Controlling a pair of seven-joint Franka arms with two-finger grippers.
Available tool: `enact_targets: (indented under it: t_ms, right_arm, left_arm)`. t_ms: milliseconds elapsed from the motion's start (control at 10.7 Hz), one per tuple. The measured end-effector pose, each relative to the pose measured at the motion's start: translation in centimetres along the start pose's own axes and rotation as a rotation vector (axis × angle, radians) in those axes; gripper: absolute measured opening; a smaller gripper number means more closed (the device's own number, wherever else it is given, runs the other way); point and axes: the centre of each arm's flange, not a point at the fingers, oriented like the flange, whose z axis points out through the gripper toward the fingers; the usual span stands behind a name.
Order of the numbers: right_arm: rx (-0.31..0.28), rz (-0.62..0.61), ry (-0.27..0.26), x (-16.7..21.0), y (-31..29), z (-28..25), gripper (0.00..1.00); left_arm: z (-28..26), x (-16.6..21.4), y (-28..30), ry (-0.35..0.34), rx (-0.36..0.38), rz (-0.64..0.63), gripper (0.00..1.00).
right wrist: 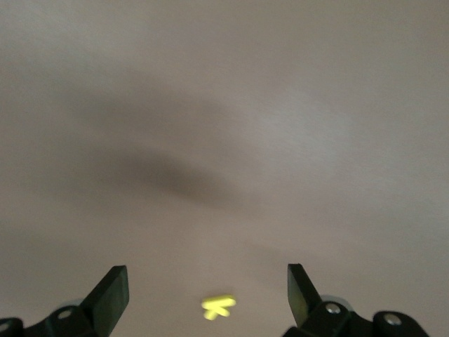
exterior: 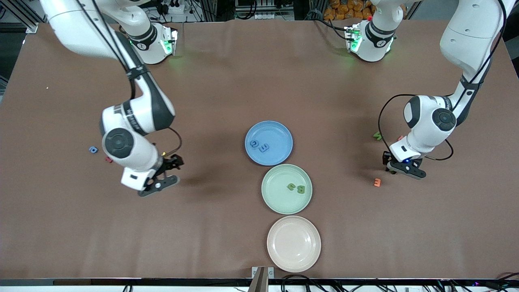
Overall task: Sort letters by color into matching plates
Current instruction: 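Lift green b with the left gripper while the right gripper reaches blue x, then release b onto the green plate while the right gripper descends to x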
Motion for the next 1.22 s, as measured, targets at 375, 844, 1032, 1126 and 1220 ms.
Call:
enact_targets:
  t_ms: [375,844,1032,1126,1220]
  right_arm:
    - [0.004,-0.041,-0.012,-4.4,7.5,0.1,1.00]
    - [0.066,0.055,0.041,-10.6,12.9,4.3,1.00]
    - [0.080,0.049,0.037,-13.1,14.8,5.6,1.00]
    - [0.079,0.044,0.039,-14.4,15.6,6.3,1.00]
    - [0.079,0.038,0.037,-15.5,16.2,6.9,1.00]
  left_arm:
    - [0.0,0.0,0.0,0.001,0.000,0.002,0.27]
    - [-2.4,4.6,3.8,0.083,-0.025,0.043,0.27]
    - [-4.2,7.2,6.2,0.124,-0.045,0.042,0.27]
    - [-5.3,8.8,7.7,0.153,-0.059,0.047,0.27]
    - [-6.4,10.3,9.3,0.178,-0.075,0.047,0.27]
